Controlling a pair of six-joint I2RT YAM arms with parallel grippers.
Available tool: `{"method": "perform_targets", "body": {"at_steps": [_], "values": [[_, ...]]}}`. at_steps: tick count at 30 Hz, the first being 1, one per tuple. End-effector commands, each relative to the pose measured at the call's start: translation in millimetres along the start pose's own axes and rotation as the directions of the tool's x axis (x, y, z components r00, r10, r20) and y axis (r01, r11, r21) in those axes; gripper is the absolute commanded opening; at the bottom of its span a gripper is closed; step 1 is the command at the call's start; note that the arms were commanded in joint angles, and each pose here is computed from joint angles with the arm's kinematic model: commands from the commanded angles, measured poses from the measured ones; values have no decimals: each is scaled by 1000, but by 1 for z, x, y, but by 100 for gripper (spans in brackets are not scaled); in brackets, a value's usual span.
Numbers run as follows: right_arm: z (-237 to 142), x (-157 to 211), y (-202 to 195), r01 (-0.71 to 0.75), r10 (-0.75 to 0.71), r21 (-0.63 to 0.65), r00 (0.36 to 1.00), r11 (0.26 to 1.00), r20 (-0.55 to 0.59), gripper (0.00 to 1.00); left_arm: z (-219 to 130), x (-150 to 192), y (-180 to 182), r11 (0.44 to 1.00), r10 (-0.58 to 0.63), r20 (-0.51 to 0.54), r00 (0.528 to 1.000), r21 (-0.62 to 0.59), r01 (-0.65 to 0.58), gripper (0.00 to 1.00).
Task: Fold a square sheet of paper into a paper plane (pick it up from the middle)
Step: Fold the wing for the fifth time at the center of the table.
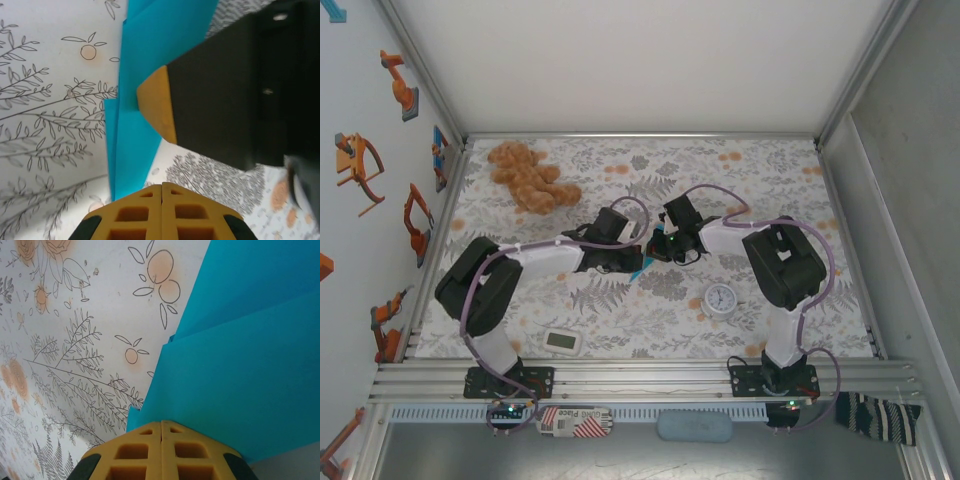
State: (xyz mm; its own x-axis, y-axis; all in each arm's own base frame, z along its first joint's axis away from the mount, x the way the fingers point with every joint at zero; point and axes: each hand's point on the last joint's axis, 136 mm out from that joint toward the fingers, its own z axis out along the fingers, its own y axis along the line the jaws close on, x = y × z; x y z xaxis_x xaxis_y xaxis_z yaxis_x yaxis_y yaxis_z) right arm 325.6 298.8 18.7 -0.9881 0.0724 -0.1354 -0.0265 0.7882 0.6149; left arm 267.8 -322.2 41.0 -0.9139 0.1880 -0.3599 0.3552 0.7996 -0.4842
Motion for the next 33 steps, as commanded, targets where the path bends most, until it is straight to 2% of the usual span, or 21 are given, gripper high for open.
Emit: {"method": "perform_targets", "body": {"at_steps": [1,6,10,15,25,33], "values": [[-6,8,-5,-24,25,38,1000,999,-8,0,10,-4,6,999,-37,-2,999,-10,37,3],[-12,6,1,-21,21,16,1000,1000,-2,0,22,7,19,997,-55,-43,998,-48,53,1],[-34,-11,17,27,-26,-26,997,999,67,0,28,23,32,993,-81,-84,993,-87,74,0],[-52,-30,9,60,-62,22,990,998,124,0,27,34,37,992,-91,-112,990,-98,80,0],[-40,-39,-15,130,-133,147,991,981,15,0,22,28,27,996,-61,-122,991,-70,53,0],[-26,-40,-24,131,-126,180,991,975,-38,0,21,23,20,998,-45,-121,992,-46,39,0]]}}
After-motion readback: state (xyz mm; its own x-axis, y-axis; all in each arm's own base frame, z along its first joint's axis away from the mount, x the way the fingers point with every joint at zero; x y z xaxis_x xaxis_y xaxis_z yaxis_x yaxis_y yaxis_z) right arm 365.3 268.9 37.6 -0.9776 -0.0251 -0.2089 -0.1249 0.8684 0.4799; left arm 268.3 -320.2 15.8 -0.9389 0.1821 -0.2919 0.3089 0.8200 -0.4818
